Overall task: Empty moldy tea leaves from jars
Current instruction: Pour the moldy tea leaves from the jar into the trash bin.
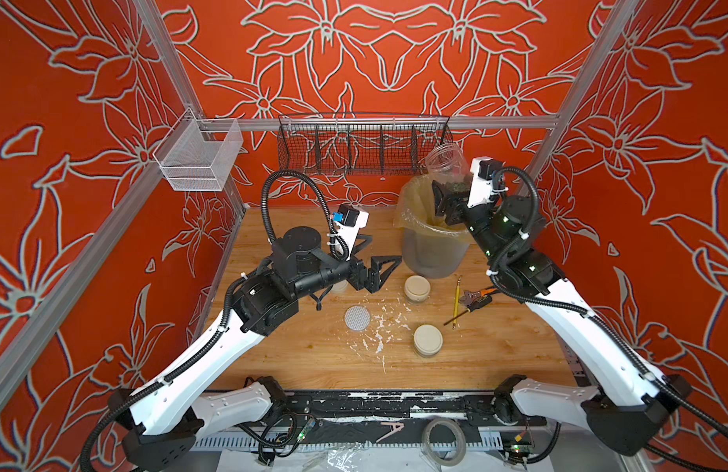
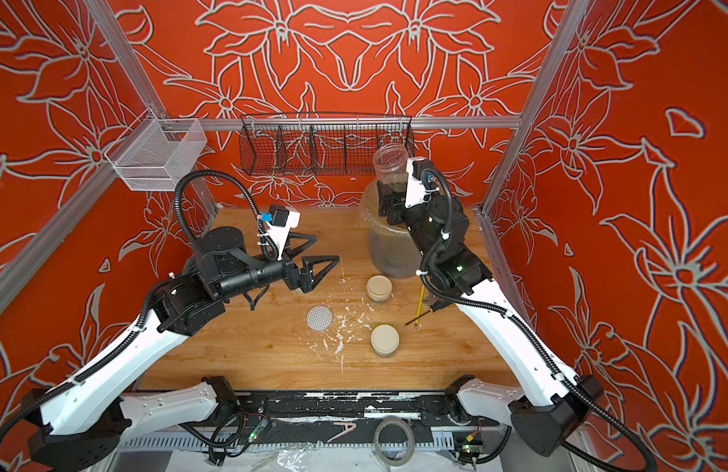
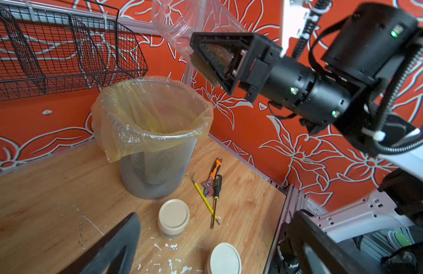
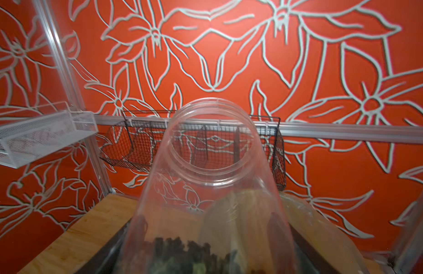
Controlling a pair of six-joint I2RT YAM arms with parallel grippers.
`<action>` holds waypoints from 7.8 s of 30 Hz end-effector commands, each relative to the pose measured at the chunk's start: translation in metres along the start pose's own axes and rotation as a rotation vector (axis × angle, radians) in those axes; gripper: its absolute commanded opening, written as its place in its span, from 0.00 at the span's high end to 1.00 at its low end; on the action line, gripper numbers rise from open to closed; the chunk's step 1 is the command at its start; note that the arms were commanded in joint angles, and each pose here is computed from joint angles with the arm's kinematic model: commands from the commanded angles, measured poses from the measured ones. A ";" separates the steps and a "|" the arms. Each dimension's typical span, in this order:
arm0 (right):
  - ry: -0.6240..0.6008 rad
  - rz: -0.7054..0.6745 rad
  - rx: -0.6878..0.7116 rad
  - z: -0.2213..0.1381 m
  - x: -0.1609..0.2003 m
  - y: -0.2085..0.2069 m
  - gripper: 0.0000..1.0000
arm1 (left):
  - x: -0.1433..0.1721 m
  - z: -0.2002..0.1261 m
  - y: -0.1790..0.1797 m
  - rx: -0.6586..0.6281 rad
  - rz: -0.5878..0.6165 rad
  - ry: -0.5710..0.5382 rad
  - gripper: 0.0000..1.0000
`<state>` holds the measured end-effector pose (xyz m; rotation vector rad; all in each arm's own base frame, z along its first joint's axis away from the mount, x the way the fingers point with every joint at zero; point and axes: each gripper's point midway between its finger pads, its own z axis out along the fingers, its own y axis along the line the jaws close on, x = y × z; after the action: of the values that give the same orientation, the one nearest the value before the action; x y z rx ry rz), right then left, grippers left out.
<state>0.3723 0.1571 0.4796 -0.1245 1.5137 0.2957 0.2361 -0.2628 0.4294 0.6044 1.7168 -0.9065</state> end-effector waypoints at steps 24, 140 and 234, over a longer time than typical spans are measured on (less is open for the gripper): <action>0.542 0.160 0.204 0.064 0.097 -0.070 0.71 | 0.013 -0.017 -0.005 0.022 0.080 0.009 0.02; 0.765 0.037 0.319 0.050 0.116 -0.077 0.76 | 0.007 -0.008 0.013 -0.079 0.006 0.015 0.02; 0.750 -0.077 0.332 0.040 0.110 -0.070 0.81 | 0.010 0.026 0.033 -0.156 -0.071 0.071 0.02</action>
<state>0.4215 0.1103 0.3584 -0.0604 2.3368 -0.1179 0.2724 -0.2626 0.4012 0.4791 1.8891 -0.7776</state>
